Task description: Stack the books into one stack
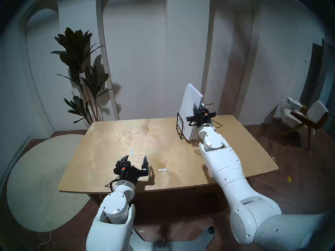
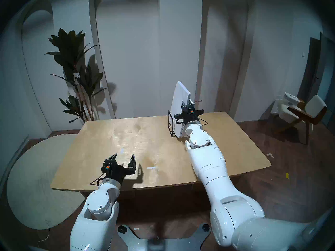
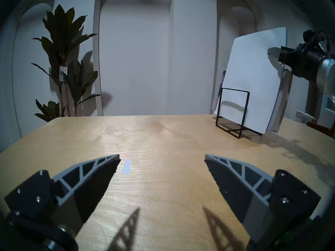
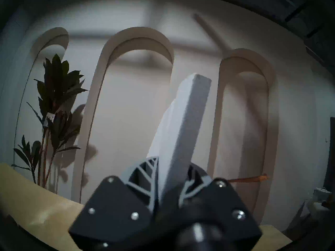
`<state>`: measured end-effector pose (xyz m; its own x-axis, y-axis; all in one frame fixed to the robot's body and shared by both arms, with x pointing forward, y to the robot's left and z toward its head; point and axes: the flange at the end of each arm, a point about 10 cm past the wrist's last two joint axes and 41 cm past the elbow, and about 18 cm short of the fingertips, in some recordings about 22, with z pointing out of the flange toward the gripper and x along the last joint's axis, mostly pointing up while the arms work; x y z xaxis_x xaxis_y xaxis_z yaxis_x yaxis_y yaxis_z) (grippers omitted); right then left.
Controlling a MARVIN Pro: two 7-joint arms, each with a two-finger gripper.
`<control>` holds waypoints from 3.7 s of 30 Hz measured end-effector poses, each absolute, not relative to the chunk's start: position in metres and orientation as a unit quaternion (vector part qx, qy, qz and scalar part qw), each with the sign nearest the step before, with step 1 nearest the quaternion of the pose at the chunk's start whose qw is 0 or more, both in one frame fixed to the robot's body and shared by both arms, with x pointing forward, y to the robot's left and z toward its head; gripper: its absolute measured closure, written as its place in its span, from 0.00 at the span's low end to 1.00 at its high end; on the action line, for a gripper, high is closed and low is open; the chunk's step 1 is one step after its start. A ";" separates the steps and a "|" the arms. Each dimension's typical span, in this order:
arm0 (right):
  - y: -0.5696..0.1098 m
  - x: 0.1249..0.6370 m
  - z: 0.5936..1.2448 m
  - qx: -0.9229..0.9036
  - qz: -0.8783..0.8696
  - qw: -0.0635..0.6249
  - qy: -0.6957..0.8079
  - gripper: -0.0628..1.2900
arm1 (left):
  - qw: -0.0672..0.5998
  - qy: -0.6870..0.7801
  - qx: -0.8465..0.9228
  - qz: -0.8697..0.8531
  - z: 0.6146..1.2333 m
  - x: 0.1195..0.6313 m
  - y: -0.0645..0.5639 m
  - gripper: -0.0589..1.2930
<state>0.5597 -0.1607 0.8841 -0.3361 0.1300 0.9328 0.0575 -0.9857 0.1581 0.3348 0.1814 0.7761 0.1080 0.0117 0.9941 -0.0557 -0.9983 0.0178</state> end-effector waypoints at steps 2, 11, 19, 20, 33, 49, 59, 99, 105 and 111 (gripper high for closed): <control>-0.161 0.558 0.883 0.572 0.817 0.024 0.075 0.84 | 0.025 -0.015 0.744 0.668 0.776 0.335 0.181 0.04; -0.163 0.554 0.885 0.555 0.829 0.035 0.052 0.84 | 0.025 -0.015 0.744 0.668 0.776 0.335 0.181 0.04; -0.154 0.554 0.908 0.529 0.847 0.035 0.050 0.85 | 0.025 -0.015 0.744 0.667 0.776 0.335 0.181 0.04; -0.152 0.554 0.910 0.526 0.848 0.034 0.051 0.85 | 0.025 -0.015 0.744 0.667 0.775 0.335 0.181 0.04; -0.119 0.549 0.953 0.477 0.875 0.021 0.076 0.86 | 0.025 -0.015 0.745 0.667 0.775 0.335 0.181 0.04; -0.087 0.531 1.000 0.416 0.905 0.018 0.090 0.86 | 0.025 -0.015 0.745 0.667 0.775 0.335 0.181 0.04; -0.065 0.523 1.004 0.421 0.891 0.034 0.165 0.86 | 0.025 -0.015 0.745 0.667 0.775 0.335 0.181 0.04; 0.009 0.507 0.830 0.518 0.689 0.037 0.505 0.86 | 0.025 -0.015 0.744 0.667 0.776 0.335 0.181 0.04; 0.016 0.506 0.817 0.518 0.678 0.046 0.520 0.86 | 0.025 -0.015 0.744 0.667 0.775 0.335 0.181 0.04; 0.015 0.513 0.800 0.537 0.666 0.052 0.515 0.87 | 0.025 -0.015 0.744 0.667 0.775 0.335 0.181 0.04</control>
<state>0.5125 0.0149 0.8005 -0.4171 0.6231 0.6616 0.4839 -0.4639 0.7420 0.3347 0.1814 0.7754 0.1097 0.0116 0.9939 -0.0555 -0.9983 0.0178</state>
